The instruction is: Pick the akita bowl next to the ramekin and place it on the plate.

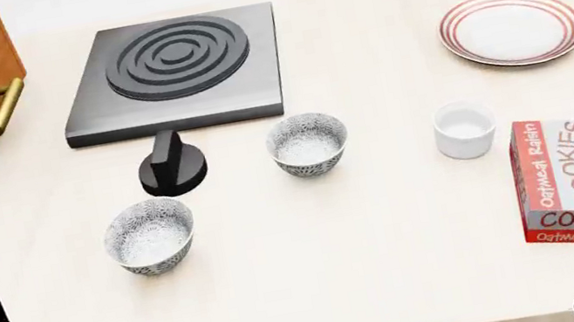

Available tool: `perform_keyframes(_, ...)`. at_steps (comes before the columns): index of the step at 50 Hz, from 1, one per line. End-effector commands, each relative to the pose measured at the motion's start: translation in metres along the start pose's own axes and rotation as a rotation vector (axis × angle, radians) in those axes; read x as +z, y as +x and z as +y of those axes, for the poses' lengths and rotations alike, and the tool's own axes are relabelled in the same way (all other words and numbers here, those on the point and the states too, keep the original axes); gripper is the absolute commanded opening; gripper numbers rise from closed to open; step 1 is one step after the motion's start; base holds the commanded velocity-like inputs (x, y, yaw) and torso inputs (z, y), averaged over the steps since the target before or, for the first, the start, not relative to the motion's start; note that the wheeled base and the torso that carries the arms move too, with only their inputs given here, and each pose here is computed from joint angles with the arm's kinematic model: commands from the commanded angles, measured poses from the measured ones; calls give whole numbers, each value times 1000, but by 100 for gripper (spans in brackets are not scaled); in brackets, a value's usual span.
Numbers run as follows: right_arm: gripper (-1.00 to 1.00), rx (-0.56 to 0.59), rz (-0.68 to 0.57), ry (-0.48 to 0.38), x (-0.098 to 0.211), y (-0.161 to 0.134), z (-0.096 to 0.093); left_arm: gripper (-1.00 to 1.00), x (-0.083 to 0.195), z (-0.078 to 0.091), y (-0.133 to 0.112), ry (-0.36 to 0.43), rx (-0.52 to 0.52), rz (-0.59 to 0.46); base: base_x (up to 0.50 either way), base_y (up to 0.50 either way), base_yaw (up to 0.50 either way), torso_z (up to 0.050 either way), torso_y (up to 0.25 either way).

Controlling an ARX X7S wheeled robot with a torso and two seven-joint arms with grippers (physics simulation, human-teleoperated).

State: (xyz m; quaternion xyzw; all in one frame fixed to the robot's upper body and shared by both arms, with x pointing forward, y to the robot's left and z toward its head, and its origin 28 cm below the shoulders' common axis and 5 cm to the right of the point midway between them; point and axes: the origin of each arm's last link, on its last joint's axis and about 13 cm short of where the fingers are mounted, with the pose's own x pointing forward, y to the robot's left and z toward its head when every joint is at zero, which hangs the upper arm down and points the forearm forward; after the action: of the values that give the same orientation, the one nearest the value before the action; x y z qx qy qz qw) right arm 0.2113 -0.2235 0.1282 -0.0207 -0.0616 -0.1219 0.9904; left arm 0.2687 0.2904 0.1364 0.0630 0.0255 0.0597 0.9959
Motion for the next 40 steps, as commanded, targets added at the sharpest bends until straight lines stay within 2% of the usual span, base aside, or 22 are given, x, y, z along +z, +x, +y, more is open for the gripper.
perform_keyframes(1, 100, -32, 5, 19, -17, -4, -6, 100, -11, 3, -2, 5, 10, 10, 0, 0, 0, 0, 0)
perform_keyframes(20, 100, -11, 10, 25, -18, -5, -4, 100, -28, 3, -5, -25, 0, 20, 0, 0, 0, 0, 0)
perform_keyframes(40, 100, 3, 10, 13, -19, -6, -3, 100, -34, 3, -5, -31, -27, 28, 0, 0, 0, 0, 0)
